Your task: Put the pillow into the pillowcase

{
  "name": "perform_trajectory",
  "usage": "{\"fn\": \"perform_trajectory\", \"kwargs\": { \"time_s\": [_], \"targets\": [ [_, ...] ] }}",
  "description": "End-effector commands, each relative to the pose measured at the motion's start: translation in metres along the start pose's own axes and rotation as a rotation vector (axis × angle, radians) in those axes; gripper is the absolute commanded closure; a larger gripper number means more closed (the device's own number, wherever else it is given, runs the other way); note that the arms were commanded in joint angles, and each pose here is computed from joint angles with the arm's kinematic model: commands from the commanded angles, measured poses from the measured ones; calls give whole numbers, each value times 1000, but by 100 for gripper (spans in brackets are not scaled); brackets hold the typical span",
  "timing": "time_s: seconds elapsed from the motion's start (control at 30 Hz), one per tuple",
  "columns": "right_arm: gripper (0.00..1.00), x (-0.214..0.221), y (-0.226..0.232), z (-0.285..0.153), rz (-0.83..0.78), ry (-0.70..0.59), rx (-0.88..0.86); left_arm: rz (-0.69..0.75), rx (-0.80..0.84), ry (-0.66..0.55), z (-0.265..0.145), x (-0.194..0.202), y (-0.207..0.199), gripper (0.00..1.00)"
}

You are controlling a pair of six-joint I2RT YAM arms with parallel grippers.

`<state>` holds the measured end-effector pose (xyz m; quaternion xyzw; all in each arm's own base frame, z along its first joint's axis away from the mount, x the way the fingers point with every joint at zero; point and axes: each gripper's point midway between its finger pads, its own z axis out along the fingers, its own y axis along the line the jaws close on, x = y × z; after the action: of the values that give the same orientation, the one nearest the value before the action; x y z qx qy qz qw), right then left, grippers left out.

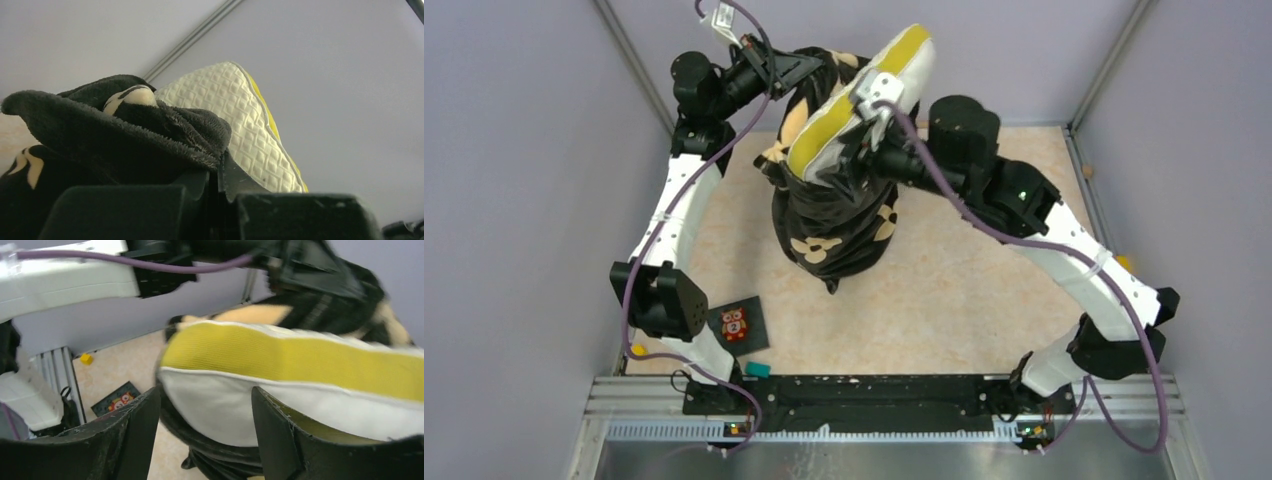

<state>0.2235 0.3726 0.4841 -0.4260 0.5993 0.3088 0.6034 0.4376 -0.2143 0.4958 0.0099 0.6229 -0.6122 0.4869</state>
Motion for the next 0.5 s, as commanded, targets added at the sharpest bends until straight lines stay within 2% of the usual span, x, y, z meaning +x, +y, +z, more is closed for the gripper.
{"fn": "perform_trajectory", "kwargs": {
  "time_s": [0.0, 0.23, 0.33, 0.4, 0.47],
  "targets": [
    [34, -46, -71, -51, 160, -132, 168, 172, 133, -96, -32, -32, -62, 100],
    [36, -13, -214, -103, 484, -156, 563, 159, 154, -86, -31, -39, -63, 100],
    [45, 31, -252, -80, 632, -63, 543, 160, 161, -83, -30, -40, -66, 100],
    [50, 53, -257, -61, 691, 4, 504, 160, 161, -81, -30, -41, -66, 100],
    [51, 67, -257, -41, 741, 19, 444, 161, 162, -78, -29, -40, -66, 100]
  ]
}}
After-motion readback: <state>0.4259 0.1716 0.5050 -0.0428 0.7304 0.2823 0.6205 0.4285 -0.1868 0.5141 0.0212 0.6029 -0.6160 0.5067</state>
